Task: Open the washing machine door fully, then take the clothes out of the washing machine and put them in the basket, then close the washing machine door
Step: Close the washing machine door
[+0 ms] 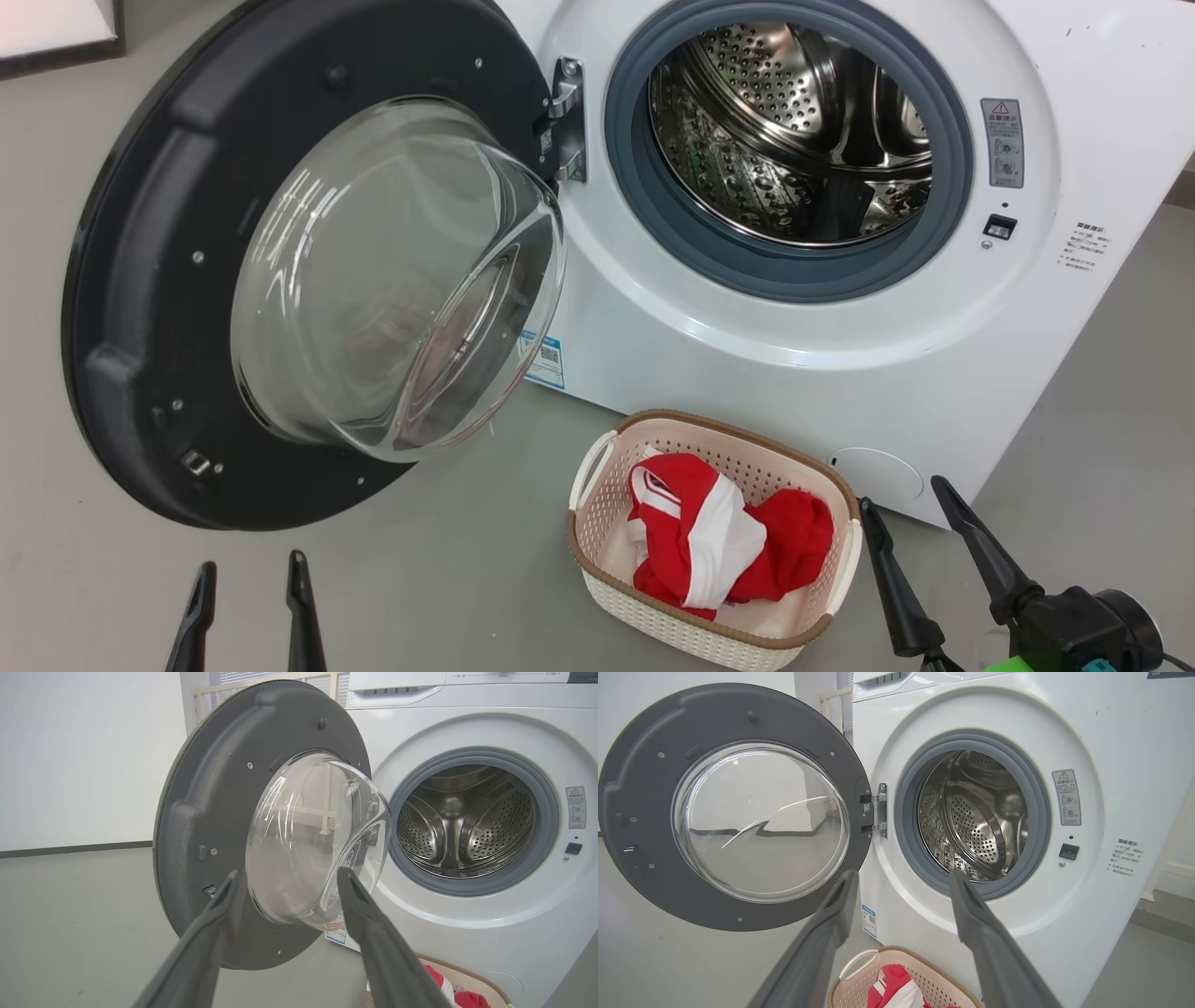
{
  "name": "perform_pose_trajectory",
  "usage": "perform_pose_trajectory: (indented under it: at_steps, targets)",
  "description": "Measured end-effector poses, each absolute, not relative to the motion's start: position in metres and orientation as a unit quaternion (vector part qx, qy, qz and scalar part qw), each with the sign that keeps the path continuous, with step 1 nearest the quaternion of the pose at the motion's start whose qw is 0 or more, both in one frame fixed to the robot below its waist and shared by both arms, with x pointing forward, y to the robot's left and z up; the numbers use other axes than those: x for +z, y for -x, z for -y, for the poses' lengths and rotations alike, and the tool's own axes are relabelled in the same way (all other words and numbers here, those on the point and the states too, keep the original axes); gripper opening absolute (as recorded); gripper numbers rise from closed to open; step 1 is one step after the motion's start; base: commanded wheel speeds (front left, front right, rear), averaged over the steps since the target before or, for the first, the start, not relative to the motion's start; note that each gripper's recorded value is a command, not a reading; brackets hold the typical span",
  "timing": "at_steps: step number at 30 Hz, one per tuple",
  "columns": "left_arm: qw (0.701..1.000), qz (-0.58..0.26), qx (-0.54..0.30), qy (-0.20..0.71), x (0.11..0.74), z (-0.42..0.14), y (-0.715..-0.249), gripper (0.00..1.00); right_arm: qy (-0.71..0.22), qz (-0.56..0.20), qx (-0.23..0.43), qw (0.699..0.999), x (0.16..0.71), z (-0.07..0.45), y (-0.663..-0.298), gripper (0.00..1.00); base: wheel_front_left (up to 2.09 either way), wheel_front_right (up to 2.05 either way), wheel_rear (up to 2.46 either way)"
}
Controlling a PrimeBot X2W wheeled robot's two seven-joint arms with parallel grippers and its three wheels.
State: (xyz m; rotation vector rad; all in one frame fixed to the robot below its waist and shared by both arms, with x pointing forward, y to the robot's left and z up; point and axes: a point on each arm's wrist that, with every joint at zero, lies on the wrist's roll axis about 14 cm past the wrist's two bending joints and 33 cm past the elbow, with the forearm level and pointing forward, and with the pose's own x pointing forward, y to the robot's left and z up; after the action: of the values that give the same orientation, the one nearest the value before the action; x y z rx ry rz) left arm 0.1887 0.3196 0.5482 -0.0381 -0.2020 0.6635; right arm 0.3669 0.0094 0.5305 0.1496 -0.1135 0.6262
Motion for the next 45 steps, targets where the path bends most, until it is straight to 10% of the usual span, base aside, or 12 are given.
perform_pose_trajectory:
  at_steps: [1,3,25,45]
  targets:
    - [0.94,0.098,0.326,0.019,0.547,-0.319,-0.188,0.98,-0.073,0.055,0.308,0.947,0.53,-0.009,-0.367,1.0,0.0,0.0,0.0]
    - [0.939,0.099,0.328,0.018,0.547,-0.32,-0.187,0.0,-0.073,0.055,0.308,0.947,0.53,-0.009,-0.367,1.0,0.0,0.0,0.0]
    - [0.843,0.314,0.388,0.203,0.637,-0.422,-0.171,0.0,-0.07,0.055,0.293,0.952,0.532,0.001,-0.367,1.0,0.0,0.0,0.0]
    - [0.653,0.287,0.315,0.626,0.618,-0.511,-0.232,0.0,-0.066,0.049,0.269,0.96,0.533,0.019,-0.366,1.0,0.0,0.0,0.0]
